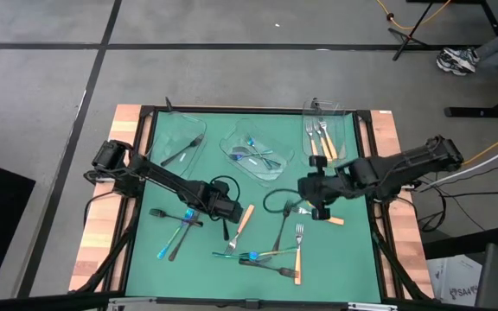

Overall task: Sort silverware by color (type)
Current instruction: Put the black fork into the left transparent bin

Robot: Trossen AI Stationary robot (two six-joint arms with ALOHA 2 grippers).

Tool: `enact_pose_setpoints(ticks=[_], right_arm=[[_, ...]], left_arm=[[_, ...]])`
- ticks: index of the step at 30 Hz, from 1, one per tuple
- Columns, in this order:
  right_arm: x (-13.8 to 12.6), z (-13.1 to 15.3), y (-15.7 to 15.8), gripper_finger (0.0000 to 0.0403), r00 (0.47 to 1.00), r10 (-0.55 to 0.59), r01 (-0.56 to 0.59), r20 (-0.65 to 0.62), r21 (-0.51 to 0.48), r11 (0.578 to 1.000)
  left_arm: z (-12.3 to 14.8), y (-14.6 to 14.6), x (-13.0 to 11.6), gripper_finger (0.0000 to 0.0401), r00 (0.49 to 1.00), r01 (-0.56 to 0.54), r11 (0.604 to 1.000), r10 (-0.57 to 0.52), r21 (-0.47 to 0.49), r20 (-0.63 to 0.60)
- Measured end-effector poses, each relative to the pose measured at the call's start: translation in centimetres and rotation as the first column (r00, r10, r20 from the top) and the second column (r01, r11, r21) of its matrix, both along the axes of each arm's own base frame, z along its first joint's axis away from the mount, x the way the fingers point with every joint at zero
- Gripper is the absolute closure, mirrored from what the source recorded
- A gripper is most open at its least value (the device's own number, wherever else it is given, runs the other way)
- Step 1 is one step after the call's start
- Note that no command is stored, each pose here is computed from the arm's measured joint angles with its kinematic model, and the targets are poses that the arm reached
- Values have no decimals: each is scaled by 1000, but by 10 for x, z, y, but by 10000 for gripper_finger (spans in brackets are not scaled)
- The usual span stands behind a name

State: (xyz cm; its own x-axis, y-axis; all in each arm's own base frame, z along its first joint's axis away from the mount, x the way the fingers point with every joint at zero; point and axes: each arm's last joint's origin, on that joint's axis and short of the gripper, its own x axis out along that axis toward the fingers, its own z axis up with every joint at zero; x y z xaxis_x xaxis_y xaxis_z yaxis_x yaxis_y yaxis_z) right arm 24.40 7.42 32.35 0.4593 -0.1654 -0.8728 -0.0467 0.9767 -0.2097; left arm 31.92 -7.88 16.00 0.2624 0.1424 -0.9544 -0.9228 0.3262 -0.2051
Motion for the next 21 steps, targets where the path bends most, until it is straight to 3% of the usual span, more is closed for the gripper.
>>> enact_pose_setpoints(ticks=[15, 21], right_arm=[[-21, -1, 41, 324, 999, 13, -11, 40, -49, 999], [-29, -16, 50, 324, 1000, 12, -12, 9, -65, 998]], left_arm=[[0, 1, 0, 326, 1000, -29, 1000, 29, 4, 7], [-12, 0, 2, 326, 999, -28, 999, 29, 15, -32]])
